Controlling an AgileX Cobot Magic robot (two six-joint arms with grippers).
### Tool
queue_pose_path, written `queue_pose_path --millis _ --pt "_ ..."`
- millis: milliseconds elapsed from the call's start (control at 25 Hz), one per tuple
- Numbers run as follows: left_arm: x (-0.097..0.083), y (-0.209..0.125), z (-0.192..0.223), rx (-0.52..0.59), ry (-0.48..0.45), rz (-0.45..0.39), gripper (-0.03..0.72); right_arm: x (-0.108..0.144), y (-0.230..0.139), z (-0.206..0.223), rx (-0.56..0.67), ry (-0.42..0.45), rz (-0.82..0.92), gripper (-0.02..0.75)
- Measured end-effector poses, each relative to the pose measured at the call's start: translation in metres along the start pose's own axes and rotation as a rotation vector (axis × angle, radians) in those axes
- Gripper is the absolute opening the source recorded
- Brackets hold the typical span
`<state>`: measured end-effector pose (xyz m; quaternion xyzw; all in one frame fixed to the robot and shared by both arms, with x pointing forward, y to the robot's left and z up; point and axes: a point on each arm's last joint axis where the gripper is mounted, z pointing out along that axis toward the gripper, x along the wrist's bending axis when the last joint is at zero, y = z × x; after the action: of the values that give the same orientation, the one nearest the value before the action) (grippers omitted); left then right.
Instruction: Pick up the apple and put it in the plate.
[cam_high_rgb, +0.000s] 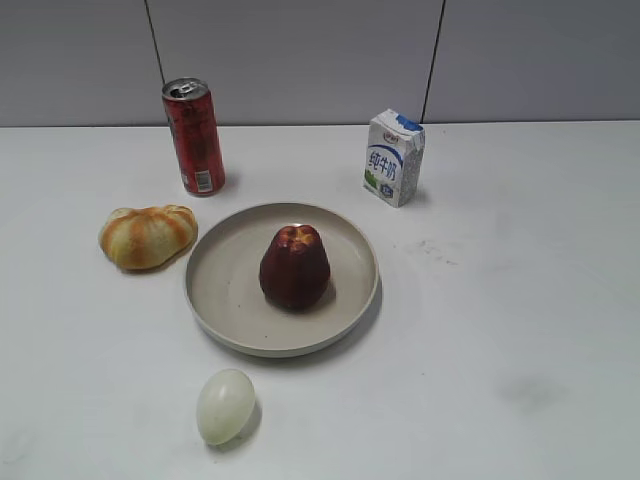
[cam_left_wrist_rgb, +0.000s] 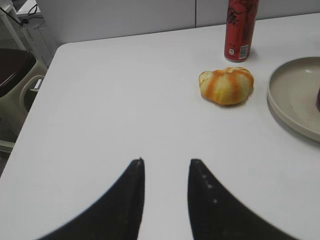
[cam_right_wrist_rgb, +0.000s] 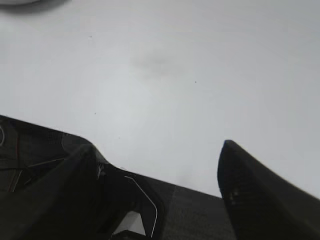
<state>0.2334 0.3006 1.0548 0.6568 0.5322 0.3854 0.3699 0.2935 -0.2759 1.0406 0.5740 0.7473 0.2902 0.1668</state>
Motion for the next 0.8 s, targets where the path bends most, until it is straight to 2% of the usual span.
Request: queue_pose_path --millis 440,600,800 --pt "0.0 0.0 0.0 0.0 0.0 0.0 0.236 0.0 -0.002 -0.004 -0.033 0.005 0.0 0.591" --pt "0.0 0.0 0.0 0.0 0.0 0.0 0.236 -0.001 -0.01 -0.015 -0.125 -0.008 0.021 0.591" --pt "0.0 0.0 0.0 0.0 0.0 0.0 0.236 -0.002 -0.026 -0.035 -0.308 -0.097 0.104 0.589"
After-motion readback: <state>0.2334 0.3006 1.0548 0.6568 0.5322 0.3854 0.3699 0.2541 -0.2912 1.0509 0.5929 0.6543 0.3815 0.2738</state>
